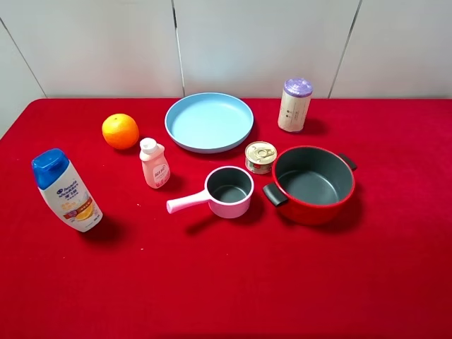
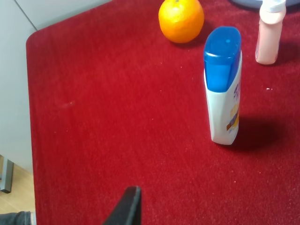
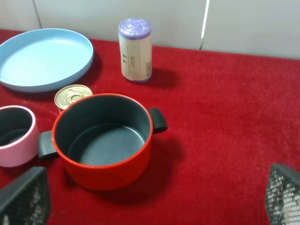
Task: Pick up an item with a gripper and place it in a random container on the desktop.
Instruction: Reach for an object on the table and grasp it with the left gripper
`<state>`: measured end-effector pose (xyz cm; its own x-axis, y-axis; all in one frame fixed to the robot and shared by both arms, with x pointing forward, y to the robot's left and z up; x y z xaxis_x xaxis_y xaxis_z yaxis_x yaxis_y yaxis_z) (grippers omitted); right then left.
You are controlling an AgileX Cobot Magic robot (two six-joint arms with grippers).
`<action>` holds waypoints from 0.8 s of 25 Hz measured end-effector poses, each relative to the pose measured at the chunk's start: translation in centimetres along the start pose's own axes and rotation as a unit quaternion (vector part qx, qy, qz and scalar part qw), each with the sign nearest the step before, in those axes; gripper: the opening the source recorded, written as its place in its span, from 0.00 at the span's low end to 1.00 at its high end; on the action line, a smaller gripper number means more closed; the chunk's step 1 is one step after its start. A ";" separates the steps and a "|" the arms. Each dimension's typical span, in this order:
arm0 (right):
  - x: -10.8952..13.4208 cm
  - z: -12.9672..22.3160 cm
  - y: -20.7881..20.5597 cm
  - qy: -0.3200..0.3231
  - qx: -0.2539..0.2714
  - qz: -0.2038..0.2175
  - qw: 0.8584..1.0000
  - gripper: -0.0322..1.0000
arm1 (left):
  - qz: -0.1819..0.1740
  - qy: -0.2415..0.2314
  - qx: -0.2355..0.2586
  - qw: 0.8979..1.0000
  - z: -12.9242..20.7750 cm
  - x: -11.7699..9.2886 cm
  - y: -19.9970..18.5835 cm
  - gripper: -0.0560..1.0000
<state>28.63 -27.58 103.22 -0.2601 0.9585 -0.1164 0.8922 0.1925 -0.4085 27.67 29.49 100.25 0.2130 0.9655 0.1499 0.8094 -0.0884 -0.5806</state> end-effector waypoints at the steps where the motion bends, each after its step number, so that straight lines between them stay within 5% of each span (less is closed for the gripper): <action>1: 0.0 0.0 0.0 0.000 0.000 0.000 1.000 0.70 | 0.000 0.000 0.000 1.000 0.0 0.0 0.0 0.98; 8: 0.0 0.0 0.0 0.000 0.000 0.000 1.000 0.70 | 0.001 -0.001 0.004 1.000 0.1 0.0 0.0 0.98; 20: 0.0 0.0 0.0 0.000 0.000 0.000 1.000 0.70 | 0.030 -0.020 0.103 0.994 -0.8 -0.1 2.5 0.98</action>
<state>28.63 -27.58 103.22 -0.2602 0.9585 -0.1162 0.8922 0.1927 -0.4085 30.12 28.97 99.42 0.2329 0.9692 0.0807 0.6658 -0.0984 -0.7396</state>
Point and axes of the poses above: a point on each arm's last joint axis where the gripper is mounted, y pointing out along that axis toward the gripper, x along the wrist's bending axis when the last joint is at zero, z = x × y, the point moved 6 cm from there along y, pointing out along that axis toward the gripper, and after that the axes turned 7 degrees about -y, right-handed, at the moved point
